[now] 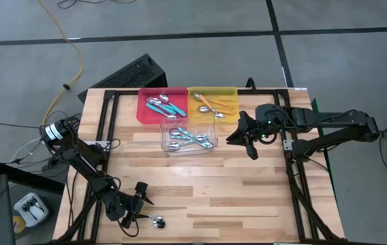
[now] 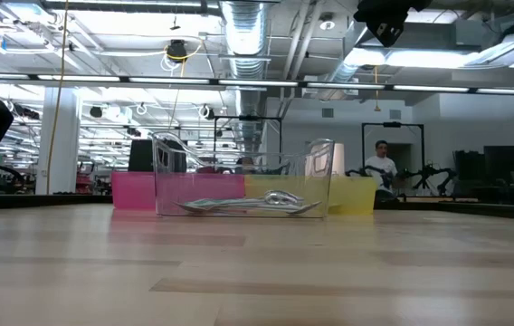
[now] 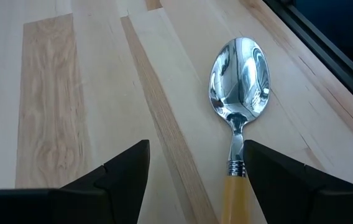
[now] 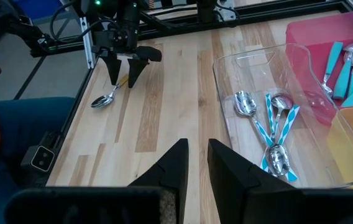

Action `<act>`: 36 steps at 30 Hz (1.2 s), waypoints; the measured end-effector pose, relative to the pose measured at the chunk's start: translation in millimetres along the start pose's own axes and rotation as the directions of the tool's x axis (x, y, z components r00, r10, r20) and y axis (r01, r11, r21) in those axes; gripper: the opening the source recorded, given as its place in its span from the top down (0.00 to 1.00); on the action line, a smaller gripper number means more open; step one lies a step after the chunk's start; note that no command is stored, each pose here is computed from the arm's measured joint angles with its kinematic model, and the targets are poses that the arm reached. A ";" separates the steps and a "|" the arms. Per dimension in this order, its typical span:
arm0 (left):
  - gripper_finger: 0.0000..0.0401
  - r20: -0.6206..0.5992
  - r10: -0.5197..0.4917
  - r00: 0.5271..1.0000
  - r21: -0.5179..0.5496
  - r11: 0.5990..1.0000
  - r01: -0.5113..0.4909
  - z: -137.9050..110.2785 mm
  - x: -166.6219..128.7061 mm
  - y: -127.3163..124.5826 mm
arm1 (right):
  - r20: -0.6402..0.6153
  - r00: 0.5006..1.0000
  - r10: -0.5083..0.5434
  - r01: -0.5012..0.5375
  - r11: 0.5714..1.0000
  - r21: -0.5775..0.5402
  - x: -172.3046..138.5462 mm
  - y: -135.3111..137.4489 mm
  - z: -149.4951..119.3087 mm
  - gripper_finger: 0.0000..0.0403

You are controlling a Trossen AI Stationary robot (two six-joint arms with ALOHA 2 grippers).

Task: Sort silverware by color (type)
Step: Put the yellow spoon into the yellow bin

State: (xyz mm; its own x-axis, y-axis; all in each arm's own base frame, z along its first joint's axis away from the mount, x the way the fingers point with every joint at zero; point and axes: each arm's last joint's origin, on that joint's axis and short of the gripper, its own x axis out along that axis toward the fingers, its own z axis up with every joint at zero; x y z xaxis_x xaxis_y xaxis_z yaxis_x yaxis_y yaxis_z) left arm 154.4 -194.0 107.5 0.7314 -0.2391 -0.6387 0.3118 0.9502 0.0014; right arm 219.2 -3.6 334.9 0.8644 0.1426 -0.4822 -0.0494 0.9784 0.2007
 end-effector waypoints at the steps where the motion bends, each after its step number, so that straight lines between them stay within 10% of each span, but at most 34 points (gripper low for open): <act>1: 0.39 0.000 0.000 1.000 0.000 1.000 0.000 0.0 0.0 0.0 | 0.000 1.000 0.000 0.000 1.000 0.000 0.0 -0.1 0.0 0.78; 26: 0.39 -0.055 -0.117 0.992 -0.020 0.993 0.116 -2.0 -1.4 -5.5 | 0.000 1.000 0.000 0.000 1.000 0.000 0.0 0.0 0.0 0.78; 36: 0.42 -0.121 0.020 0.992 0.046 0.999 -0.014 -8.6 -1.0 -0.8 | 0.000 1.000 0.000 0.000 1.000 0.000 0.0 -0.1 0.0 0.78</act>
State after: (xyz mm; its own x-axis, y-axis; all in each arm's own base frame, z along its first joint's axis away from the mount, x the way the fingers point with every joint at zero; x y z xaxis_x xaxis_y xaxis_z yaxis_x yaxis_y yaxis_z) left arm 148.2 -192.7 101.5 0.6584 -0.1944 -0.7272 0.3294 0.9431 0.0461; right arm 219.2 -3.6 334.9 0.8645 0.1422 -0.4821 -0.0491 0.9784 0.2006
